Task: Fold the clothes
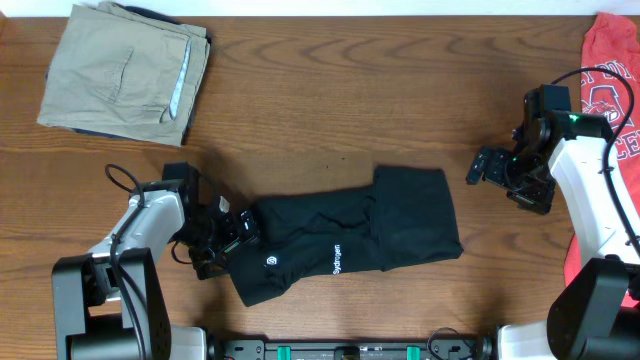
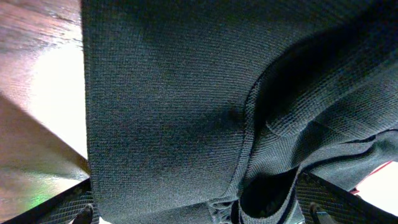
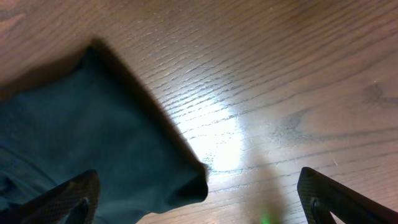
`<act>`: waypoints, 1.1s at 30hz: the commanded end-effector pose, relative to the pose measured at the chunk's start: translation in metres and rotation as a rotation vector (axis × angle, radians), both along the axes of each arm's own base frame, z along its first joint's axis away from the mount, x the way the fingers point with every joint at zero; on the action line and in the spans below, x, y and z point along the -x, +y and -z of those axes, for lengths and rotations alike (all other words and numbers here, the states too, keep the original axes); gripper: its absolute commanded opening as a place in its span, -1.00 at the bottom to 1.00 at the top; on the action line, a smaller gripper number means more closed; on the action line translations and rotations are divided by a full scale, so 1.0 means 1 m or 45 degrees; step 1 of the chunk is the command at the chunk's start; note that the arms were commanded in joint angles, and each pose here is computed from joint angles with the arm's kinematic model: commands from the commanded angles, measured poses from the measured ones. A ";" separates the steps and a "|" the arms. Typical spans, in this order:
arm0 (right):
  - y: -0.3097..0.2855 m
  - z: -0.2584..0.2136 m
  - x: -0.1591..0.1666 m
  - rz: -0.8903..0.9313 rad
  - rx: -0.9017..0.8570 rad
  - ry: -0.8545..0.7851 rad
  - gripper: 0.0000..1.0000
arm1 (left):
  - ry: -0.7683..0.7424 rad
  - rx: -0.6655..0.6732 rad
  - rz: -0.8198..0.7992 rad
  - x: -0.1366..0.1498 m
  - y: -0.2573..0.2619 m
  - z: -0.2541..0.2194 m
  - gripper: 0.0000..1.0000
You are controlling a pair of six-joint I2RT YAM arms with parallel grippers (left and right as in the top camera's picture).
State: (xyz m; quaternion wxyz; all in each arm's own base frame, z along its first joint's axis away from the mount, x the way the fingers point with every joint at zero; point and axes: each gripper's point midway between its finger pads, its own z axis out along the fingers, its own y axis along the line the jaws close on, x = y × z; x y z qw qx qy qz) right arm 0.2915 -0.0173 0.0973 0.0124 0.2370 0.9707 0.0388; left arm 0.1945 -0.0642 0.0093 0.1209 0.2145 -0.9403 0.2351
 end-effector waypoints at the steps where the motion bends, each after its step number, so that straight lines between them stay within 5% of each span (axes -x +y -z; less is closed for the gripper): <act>1: 0.003 -0.005 -0.004 -0.019 -0.010 -0.025 0.99 | -0.044 0.019 0.085 0.004 -0.004 0.016 0.93; 12: 0.004 -0.005 -0.004 -0.019 -0.015 -0.026 0.99 | -0.120 0.019 0.184 -0.005 -0.031 0.019 0.46; 18: 0.004 -0.004 -0.003 -0.019 -0.015 -0.020 0.99 | -0.115 -0.090 0.167 -0.008 -0.025 0.025 -0.82; 19: 0.003 -0.004 -0.003 -0.017 -0.015 -0.020 0.97 | -0.111 -0.131 0.163 -0.009 -0.020 0.027 -0.88; 26: 0.003 -0.004 -0.003 -0.018 -0.013 -0.021 0.98 | -0.100 -0.396 0.149 -0.031 0.012 0.011 -0.88; 33: 0.003 -0.005 -0.003 -0.018 -0.014 -0.021 0.99 | -0.139 -0.705 0.132 -0.072 0.051 -0.054 -0.88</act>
